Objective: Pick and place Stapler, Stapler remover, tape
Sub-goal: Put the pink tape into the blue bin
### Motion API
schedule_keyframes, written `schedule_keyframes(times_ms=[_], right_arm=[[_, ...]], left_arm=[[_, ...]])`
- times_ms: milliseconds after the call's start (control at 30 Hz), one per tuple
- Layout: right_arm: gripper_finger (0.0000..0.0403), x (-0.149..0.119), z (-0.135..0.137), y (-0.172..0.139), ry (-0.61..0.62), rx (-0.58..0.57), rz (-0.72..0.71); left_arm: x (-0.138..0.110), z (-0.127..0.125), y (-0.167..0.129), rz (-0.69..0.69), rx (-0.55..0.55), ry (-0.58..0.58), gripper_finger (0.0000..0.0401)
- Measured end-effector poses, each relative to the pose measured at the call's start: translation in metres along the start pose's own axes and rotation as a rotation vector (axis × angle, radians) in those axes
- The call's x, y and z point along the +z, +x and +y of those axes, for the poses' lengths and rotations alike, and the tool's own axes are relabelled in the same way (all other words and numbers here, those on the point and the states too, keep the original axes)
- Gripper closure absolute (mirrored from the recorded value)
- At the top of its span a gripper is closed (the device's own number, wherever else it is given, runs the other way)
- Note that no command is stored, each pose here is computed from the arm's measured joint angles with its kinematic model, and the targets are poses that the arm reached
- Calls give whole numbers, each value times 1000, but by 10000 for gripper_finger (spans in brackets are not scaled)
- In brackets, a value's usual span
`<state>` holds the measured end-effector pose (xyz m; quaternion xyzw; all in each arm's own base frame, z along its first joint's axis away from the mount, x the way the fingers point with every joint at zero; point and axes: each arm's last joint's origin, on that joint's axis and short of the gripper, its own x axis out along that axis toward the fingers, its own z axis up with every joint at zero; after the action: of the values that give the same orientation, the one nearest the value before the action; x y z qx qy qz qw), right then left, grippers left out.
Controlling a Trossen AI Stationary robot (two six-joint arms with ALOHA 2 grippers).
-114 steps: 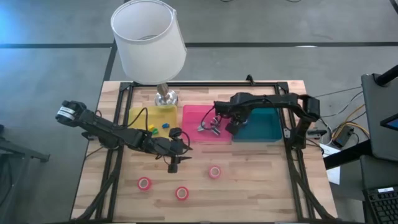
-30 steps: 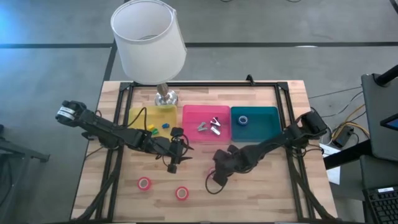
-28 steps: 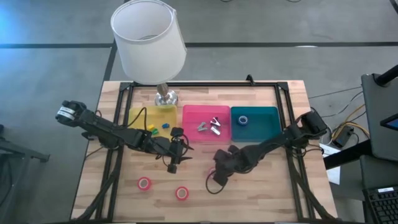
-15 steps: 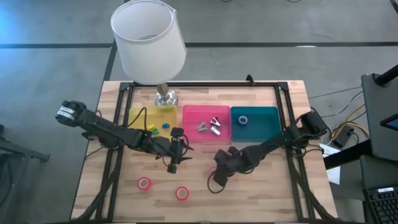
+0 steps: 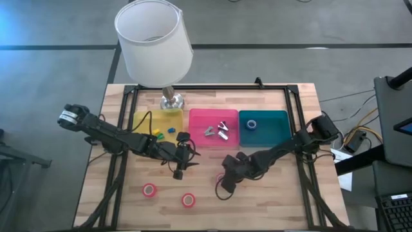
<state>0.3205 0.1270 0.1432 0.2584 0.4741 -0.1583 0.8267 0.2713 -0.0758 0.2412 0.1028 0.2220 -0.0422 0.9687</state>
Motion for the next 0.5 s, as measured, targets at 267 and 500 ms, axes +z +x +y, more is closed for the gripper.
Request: schedule_keyframes(times_ms=[267, 500], right_arm=[[266, -2, -3, 2, 4, -5, 3], [266, 0, -3, 2, 10, 5, -8]], left_arm=[[0, 0, 0, 1, 0, -12, 229], [0, 0, 0, 1, 0, -15, 229]])
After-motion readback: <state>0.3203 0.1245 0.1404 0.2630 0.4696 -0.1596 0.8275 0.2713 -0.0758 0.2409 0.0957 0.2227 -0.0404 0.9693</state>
